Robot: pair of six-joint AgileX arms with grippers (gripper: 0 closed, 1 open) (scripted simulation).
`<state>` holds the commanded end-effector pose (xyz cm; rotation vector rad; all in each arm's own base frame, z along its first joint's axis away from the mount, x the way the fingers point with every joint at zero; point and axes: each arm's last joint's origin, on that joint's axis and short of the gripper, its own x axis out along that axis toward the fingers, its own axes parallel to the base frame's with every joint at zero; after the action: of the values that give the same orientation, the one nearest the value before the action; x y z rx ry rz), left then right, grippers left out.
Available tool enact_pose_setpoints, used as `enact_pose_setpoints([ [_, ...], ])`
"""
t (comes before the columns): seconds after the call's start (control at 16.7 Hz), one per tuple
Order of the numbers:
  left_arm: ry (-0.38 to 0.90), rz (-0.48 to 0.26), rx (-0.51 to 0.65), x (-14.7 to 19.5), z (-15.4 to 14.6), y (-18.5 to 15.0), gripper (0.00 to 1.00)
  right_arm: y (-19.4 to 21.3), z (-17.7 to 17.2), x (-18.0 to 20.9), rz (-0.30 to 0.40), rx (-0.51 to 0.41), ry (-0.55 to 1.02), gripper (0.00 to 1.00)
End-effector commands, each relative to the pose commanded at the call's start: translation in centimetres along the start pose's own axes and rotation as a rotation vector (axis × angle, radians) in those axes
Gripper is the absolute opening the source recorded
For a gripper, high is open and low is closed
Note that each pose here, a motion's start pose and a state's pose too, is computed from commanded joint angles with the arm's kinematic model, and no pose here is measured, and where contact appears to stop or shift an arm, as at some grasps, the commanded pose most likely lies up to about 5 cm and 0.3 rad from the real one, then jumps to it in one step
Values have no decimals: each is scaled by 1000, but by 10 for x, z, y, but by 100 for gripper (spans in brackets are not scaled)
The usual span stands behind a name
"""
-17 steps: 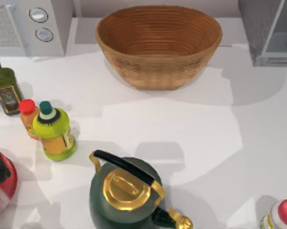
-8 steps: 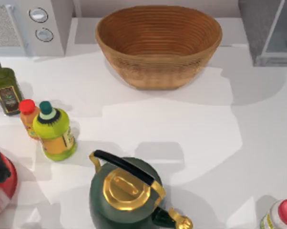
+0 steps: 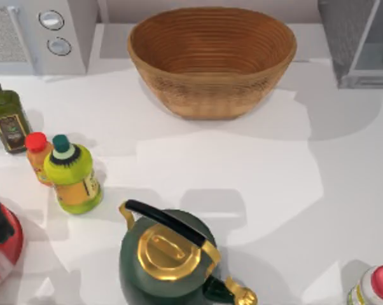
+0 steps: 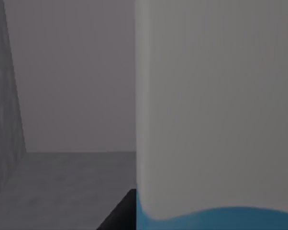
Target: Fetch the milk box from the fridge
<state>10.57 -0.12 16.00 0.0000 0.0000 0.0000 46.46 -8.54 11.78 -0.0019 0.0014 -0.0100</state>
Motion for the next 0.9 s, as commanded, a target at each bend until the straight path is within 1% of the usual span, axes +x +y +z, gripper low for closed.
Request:
enact_pose_setpoints([
  [0.18, 0, 0, 0, 0, 0, 0, 100, -2, 6, 0, -3, 1, -1, 0],
  [0.54, 0, 0, 0, 0, 0, 0, 100, -2, 49, 0, -3, 1, -1, 0],
  [0.9, 0, 0, 0, 0, 0, 0, 100, -2, 51, -4, -2, 2, -7, 0],
])
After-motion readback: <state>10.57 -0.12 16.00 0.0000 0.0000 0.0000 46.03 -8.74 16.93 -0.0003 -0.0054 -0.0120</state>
